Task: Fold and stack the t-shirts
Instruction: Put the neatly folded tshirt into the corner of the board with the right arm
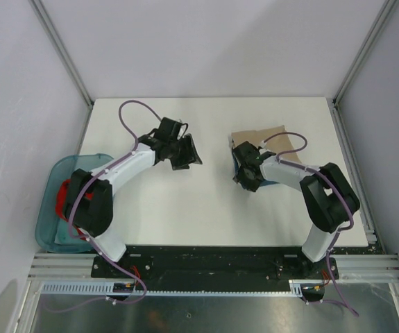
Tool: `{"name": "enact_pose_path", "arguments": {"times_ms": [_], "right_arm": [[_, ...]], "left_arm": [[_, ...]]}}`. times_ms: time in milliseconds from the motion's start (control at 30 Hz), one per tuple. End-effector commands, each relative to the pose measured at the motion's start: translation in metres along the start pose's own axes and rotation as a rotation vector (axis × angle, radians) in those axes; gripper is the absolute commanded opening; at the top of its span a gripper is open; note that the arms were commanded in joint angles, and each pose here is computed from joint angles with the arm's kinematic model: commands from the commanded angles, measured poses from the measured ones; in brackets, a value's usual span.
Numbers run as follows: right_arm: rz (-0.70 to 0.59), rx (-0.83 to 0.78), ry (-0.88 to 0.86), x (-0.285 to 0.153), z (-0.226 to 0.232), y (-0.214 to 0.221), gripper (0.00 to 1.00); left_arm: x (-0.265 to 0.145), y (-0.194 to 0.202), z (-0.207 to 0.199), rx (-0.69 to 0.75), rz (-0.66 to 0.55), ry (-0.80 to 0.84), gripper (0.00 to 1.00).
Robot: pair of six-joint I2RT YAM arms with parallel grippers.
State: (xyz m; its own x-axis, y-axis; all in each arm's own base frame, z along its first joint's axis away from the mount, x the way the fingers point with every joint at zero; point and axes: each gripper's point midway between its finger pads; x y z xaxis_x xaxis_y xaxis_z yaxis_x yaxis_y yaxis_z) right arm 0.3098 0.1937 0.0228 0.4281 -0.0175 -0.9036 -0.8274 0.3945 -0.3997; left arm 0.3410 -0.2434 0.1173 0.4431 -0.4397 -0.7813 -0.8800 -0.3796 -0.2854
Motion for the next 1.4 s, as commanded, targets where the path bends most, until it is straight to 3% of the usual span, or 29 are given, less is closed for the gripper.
{"name": "enact_pose_path", "arguments": {"times_ms": [0,667,1067,1367], "right_arm": [[-0.083,0.103,0.021,0.018,0.001,-0.028,0.52],[-0.172,0.324,0.027,0.080,-0.031,-0.138,0.51],[-0.165,0.266,0.055,0.111,-0.075,-0.190,0.51],[-0.142,0.234,0.032,0.120,-0.079,-0.211,0.51]], "left_arm": [[-0.017,-0.010,-0.009,0.032,-0.043,0.051,0.59],[-0.019,-0.025,0.005,0.014,-0.055,0.047,0.59],[-0.016,-0.027,0.012,0.011,-0.051,0.034,0.59],[-0.014,-0.027,0.016,0.006,-0.050,0.023,0.59]]}}
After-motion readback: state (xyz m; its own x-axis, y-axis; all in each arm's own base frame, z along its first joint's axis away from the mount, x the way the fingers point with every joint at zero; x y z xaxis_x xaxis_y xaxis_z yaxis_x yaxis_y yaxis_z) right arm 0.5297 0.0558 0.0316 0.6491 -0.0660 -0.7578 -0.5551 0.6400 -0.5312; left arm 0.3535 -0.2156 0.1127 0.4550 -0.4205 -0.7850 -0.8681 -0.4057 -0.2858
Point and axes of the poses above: each gripper's point midway between its finger pads, its own x axis out along the fingers, its own z axis along the line the jaws close on, y = z × x, and after that the axes turned 8 degrees about -x, right-handed
